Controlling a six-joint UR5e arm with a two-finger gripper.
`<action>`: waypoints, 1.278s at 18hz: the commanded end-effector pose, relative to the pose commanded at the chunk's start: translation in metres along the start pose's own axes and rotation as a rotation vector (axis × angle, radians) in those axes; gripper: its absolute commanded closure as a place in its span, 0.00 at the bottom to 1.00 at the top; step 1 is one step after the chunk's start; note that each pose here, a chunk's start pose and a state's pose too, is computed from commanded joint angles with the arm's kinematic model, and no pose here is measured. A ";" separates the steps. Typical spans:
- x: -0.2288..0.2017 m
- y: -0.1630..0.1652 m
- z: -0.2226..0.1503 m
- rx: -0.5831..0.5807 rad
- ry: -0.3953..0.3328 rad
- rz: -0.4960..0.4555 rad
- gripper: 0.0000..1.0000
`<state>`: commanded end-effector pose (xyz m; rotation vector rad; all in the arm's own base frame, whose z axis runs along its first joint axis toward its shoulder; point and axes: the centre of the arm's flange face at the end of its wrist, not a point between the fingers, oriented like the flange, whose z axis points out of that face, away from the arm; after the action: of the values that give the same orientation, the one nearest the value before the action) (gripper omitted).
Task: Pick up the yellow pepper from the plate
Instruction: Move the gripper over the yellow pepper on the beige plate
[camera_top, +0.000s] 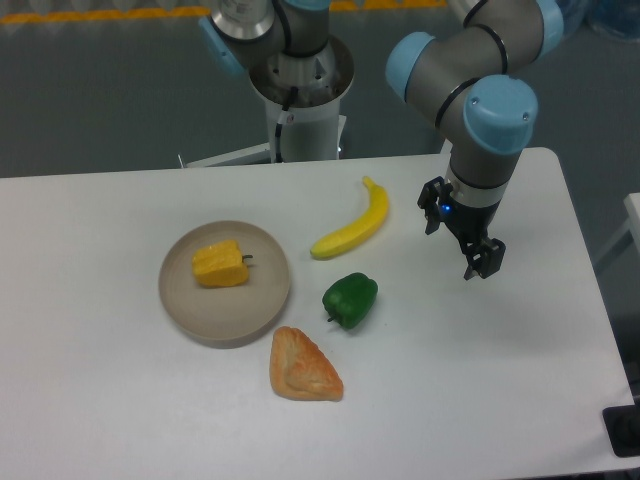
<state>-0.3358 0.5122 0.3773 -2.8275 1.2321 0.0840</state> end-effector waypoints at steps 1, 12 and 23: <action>0.000 -0.001 0.001 0.000 0.000 0.001 0.00; 0.041 -0.086 -0.010 0.009 0.000 -0.006 0.00; 0.146 -0.237 0.040 -0.010 0.105 0.002 0.00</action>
<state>-0.0636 0.5694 0.3343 -2.8734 1.2570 -0.0596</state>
